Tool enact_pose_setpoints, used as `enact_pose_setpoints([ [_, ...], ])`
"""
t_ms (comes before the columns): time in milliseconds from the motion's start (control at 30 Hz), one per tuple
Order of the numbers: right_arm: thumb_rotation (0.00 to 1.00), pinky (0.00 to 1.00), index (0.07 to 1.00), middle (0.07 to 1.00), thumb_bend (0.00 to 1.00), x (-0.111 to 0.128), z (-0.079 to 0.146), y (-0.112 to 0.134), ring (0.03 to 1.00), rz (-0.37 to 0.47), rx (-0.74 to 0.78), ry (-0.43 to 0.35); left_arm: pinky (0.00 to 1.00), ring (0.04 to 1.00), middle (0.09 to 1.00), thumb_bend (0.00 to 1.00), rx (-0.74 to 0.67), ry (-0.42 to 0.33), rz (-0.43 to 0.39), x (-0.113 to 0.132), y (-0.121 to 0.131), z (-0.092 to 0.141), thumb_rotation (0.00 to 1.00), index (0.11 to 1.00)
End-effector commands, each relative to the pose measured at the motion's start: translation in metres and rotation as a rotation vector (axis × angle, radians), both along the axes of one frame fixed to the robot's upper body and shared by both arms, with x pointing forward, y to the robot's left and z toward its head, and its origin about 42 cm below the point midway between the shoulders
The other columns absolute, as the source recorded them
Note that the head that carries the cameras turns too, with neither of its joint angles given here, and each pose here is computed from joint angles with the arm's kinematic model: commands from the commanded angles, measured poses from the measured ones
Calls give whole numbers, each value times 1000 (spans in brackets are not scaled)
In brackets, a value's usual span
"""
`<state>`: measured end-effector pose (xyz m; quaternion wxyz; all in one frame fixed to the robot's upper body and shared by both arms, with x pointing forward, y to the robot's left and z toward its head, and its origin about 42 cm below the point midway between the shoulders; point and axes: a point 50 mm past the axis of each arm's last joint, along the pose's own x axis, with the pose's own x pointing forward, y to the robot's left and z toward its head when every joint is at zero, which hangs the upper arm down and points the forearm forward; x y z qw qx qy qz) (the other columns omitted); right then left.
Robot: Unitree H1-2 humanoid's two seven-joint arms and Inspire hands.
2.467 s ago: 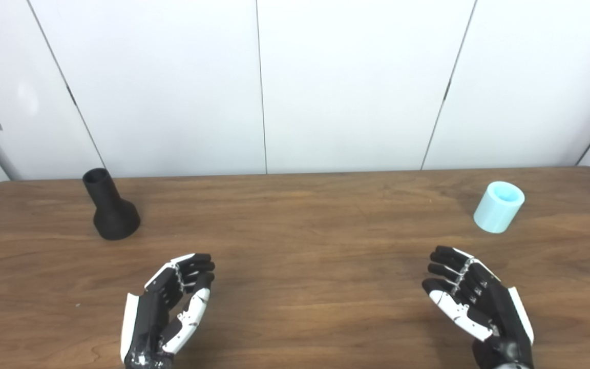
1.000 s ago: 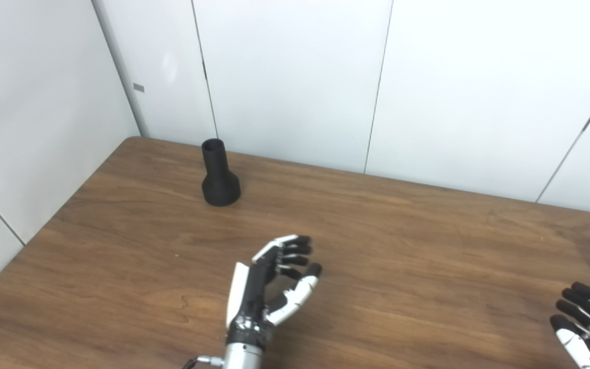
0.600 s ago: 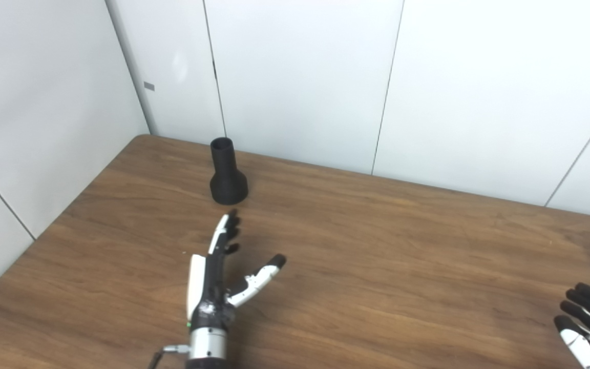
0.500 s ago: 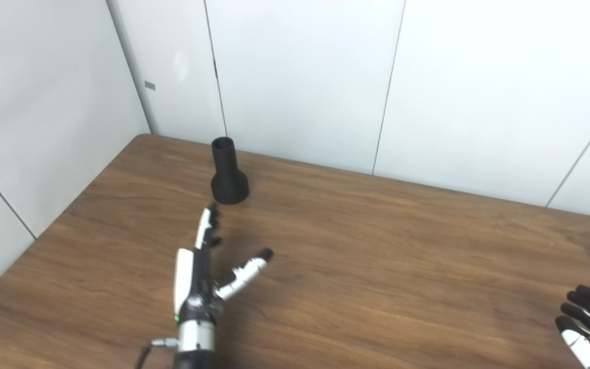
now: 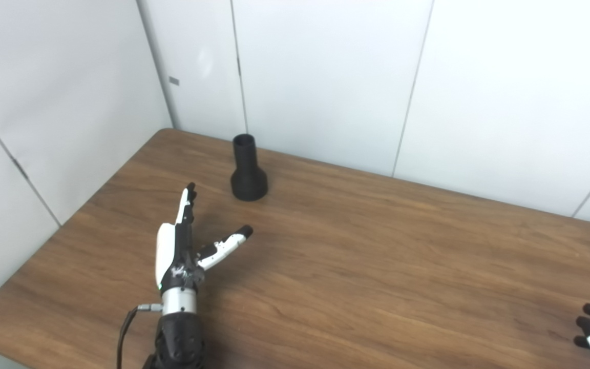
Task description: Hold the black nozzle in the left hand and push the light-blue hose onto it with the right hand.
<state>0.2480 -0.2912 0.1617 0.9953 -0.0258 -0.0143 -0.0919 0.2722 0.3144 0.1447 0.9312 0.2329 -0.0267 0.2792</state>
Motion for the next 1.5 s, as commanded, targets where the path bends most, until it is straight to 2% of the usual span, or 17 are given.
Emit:
enact_pose_setpoints([
  [0, 329, 509, 600, 651, 330, 6, 13, -4, 627, -8, -22, -60, 893, 951, 960, 881, 52, -48, 4, 16, 5, 16, 364, 982],
  [100, 349, 495, 586, 639, 348, 8, 12, -5, 615, -7, -21, -62, 862, 932, 951, 918, 68, -17, 13, 29, 11, 17, 384, 975],
  [200, 386, 487, 581, 636, 365, 10, 11, -7, 612, -5, -12, -55, 798, 901, 954, 943, 54, 7, -9, 45, 20, 20, 363, 975],
  [233, 392, 486, 581, 635, 369, 10, 11, -7, 612, -5, -10, -52, 803, 904, 958, 953, 48, 12, -16, 48, 21, 20, 361, 980],
  [333, 415, 476, 576, 630, 406, 11, 10, -9, 603, -3, -13, -57, 846, 932, 974, 991, 18, 88, -57, 62, 28, 23, 373, 991],
  [500, 431, 470, 566, 622, 428, 12, 10, -8, 599, -2, -17, -56, 822, 914, 941, 1000, 18, 158, -93, 75, 38, 15, 332, 966],
  [800, 462, 461, 564, 619, 461, 11, 9, -9, 592, 0, -29, -49, 841, 939, 977, 1000, -19, 206, -119, 88, 48, 6, 303, 993],
  [933, 475, 454, 563, 617, 474, 11, 8, -9, 589, 6, -33, -43, 829, 924, 964, 1000, 28, 223, -139, 99, 53, 6, 322, 986],
  [1033, 489, 450, 564, 617, 480, 10, 8, -9, 589, 7, -46, -41, 815, 903, 943, 1000, 65, 242, -160, 107, 52, 7, 353, 977],
  [1200, 489, 441, 558, 612, 491, 9, 7, -10, 583, 12, -43, -50, 746, 869, 947, 1000, 170, 343, -210, 119, 48, 9, 368, 985],
  [1467, 498, 420, 539, 592, 545, 8, 6, -11, 559, 8, -36, -48, 727, 864, 950, 1000, 205, 414, -239, 133, 36, 6, 343, 973],
])
